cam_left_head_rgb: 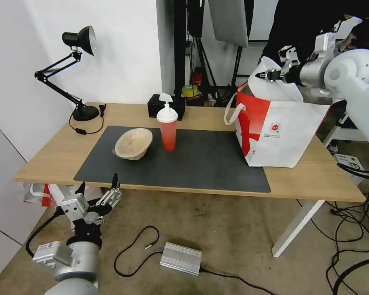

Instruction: Pick up the trash from the table and place it into the takeout bag.

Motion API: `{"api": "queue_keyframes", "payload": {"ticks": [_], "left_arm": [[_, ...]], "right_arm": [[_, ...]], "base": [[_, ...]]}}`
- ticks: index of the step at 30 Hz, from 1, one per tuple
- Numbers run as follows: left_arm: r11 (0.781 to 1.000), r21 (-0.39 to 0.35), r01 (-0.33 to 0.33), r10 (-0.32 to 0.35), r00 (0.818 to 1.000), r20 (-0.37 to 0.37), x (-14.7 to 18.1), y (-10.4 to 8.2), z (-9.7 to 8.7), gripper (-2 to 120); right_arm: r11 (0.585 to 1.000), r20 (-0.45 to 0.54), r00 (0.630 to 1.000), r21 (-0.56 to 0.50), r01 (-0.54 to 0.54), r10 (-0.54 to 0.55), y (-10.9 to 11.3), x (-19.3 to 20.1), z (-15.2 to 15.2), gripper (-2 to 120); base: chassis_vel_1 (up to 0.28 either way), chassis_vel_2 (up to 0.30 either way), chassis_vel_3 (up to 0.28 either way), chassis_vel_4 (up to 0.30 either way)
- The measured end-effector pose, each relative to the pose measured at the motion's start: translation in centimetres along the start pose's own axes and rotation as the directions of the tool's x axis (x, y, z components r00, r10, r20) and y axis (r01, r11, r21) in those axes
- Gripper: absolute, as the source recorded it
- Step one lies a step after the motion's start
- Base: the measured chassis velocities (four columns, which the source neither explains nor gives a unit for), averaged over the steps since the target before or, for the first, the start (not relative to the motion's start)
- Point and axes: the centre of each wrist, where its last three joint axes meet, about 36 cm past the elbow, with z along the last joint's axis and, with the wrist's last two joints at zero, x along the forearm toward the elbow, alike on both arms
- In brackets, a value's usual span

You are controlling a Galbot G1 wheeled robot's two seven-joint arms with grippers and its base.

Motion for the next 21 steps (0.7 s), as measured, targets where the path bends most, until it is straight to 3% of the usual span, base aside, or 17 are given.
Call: {"api": "queue_keyframes", "payload": {"ticks": [17,21], "left_arm": [[1.0,0.011,0.001,-0.001,1.0,-0.002,0.3,-0.2,-0.3,100],[1.0,0.009,0.004,-0.004,1.0,-0.005,0.2,-0.2,-0.2,100]], "right_arm": [[0.999,-0.02,0.999,-0.029,0.039,-0.039,0.9,-1.0,2.5,0],[0.999,-0.019,0.999,-0.023,0.034,-0.034,1.1,-0.8,2.7,15]], "base": [[0.0,0.0,0.0,0.0],[0.0,0.0,0.0,0.0]]}}
